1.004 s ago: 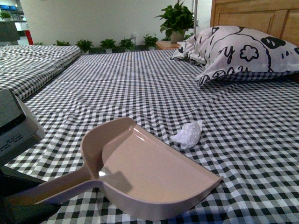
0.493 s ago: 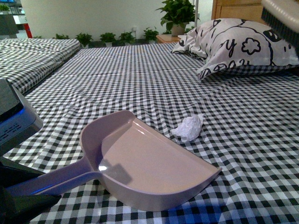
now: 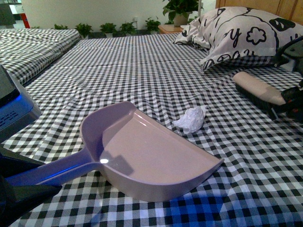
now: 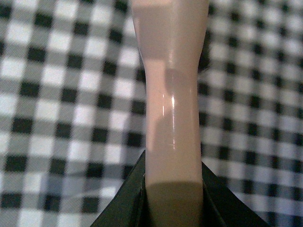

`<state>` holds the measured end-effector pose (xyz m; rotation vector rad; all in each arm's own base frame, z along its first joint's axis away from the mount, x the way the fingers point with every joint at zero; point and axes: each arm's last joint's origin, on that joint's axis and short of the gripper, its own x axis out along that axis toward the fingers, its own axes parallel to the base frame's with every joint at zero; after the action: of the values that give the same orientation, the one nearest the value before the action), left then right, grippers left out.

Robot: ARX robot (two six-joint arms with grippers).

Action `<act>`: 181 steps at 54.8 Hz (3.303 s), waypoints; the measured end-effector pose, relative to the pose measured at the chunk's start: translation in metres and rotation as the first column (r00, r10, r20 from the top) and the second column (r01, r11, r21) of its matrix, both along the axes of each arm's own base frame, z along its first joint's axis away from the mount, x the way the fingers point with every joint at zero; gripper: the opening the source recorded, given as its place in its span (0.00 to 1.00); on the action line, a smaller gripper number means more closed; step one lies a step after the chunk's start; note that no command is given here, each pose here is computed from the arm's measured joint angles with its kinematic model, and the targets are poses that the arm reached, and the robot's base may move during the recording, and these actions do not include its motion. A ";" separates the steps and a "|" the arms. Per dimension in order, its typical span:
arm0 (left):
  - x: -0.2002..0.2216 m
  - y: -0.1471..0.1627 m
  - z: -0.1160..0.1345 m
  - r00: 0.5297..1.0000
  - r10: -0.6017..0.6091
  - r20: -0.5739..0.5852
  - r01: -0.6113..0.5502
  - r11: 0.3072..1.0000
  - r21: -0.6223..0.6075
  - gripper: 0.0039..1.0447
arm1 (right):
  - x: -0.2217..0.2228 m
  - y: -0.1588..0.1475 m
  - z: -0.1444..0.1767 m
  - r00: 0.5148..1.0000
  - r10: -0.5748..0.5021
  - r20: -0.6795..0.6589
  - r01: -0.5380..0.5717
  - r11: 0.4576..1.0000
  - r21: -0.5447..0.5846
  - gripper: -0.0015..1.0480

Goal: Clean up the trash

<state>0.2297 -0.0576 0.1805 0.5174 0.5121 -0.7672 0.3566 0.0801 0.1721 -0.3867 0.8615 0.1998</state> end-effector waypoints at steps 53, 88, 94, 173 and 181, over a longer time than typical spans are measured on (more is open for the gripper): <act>0.000 0.000 0.000 1.000 0.000 0.001 0.000 1.000 0.000 0.27 | -0.047 -0.027 0.052 0.978 0.200 0.061 -0.209 0.952 0.222 0.19; -0.009 0.036 0.070 0.811 0.580 0.083 -0.493 0.752 -0.438 0.27 | -0.139 -0.072 0.165 0.929 -0.084 0.359 -0.137 0.824 0.549 0.19; -0.021 0.037 0.090 0.762 0.634 0.133 -0.514 0.716 -0.472 0.27 | -0.156 -0.072 0.181 0.911 -0.088 0.404 -0.177 0.800 0.574 0.19; -0.130 0.013 0.117 0.538 0.792 0.289 -0.451 0.560 -0.695 0.27 | -0.256 -0.065 0.213 0.543 -0.366 0.756 -0.073 0.876 0.477 0.19; -0.131 0.013 0.117 0.537 0.793 0.289 -0.451 0.559 -0.696 0.27 | -0.256 -0.064 0.210 0.550 -0.352 0.757 -0.067 0.886 0.460 0.19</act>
<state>0.0991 -0.0445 0.2974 -0.0415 -0.1383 0.0506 0.1007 0.0161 0.3823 0.0599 -0.1337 0.0273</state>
